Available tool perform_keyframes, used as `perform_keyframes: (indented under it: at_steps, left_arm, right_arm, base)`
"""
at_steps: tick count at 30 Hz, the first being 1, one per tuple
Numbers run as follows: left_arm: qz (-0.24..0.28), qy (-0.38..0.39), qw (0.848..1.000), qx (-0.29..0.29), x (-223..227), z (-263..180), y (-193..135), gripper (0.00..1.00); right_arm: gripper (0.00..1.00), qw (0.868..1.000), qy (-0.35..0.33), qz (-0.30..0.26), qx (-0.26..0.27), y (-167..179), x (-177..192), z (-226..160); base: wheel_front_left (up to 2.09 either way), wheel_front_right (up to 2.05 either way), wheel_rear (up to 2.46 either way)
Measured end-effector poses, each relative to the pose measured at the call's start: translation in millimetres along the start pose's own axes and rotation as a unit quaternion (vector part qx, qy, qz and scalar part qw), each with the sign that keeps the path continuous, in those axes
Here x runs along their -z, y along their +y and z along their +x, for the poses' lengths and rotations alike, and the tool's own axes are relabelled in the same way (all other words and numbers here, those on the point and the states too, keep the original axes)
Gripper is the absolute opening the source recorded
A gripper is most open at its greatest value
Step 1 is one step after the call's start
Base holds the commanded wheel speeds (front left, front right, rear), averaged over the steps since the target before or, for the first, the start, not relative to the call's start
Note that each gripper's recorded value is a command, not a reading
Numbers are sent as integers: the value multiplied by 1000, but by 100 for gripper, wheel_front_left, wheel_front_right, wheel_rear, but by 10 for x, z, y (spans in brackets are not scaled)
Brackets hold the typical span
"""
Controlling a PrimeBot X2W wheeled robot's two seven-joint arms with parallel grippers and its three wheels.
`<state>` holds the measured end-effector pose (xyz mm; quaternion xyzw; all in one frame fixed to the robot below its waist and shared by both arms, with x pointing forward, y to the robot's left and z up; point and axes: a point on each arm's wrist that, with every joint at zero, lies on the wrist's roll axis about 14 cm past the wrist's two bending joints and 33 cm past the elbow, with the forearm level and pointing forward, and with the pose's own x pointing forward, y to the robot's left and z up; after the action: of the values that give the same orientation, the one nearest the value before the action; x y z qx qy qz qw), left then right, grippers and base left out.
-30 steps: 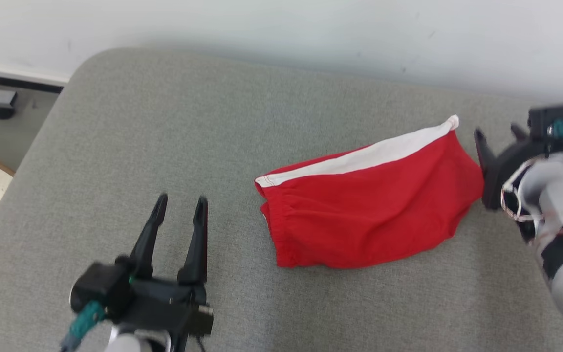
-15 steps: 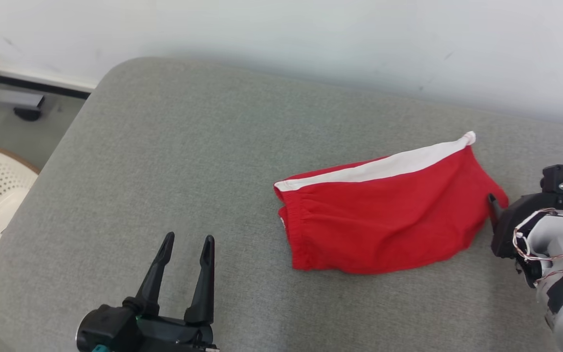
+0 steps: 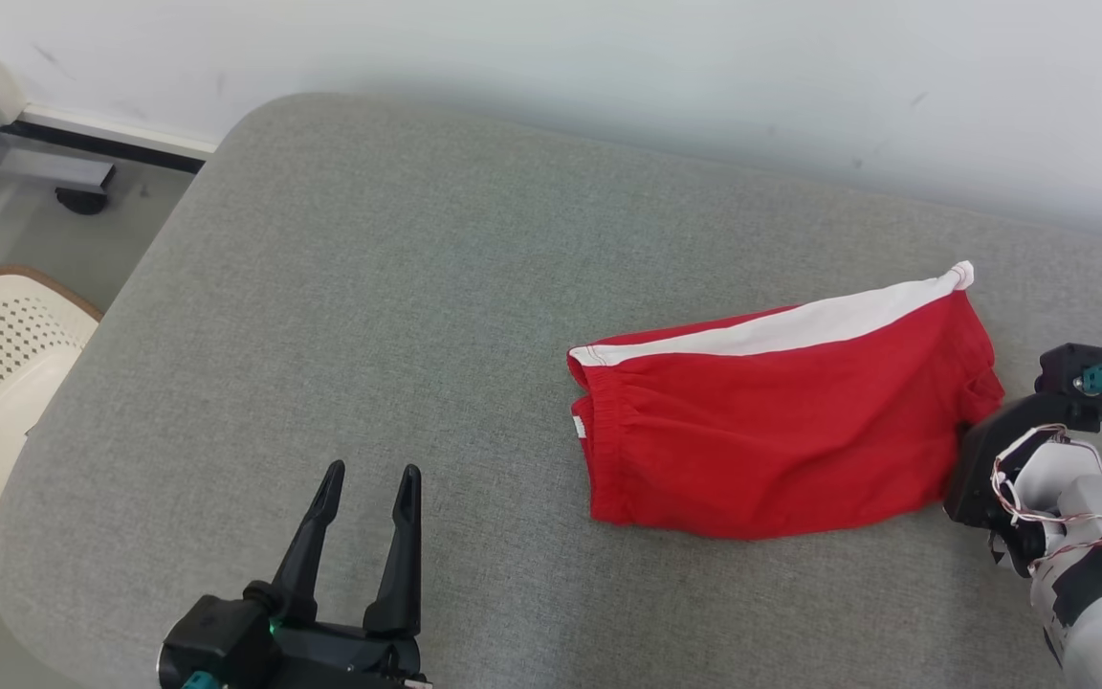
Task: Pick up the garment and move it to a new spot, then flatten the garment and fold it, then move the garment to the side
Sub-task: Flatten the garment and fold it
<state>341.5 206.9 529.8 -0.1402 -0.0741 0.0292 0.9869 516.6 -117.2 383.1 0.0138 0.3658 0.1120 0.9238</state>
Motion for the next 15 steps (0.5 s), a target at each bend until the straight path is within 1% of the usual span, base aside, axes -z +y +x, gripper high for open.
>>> perform_keyframes:
  at_steps: [5,8,15]
  left_arm:
    - [-8,0,1000,11,8,-12,-65,100]
    - [-9,-5,1000,16,-25,-25,-96,100]
    - [-8,0,1000,24,-13,-105,-149,100]
  right_arm:
    - [0,1000,-15,17,7,-34,28,-101]
    - [0,1000,-25,-3,10,-29,68,-179]
    - [0,999,-30,-1,15,-28,272,-364]
  base:
    - [0,0,0]
    - [0,0,0]
    - [0,0,0]
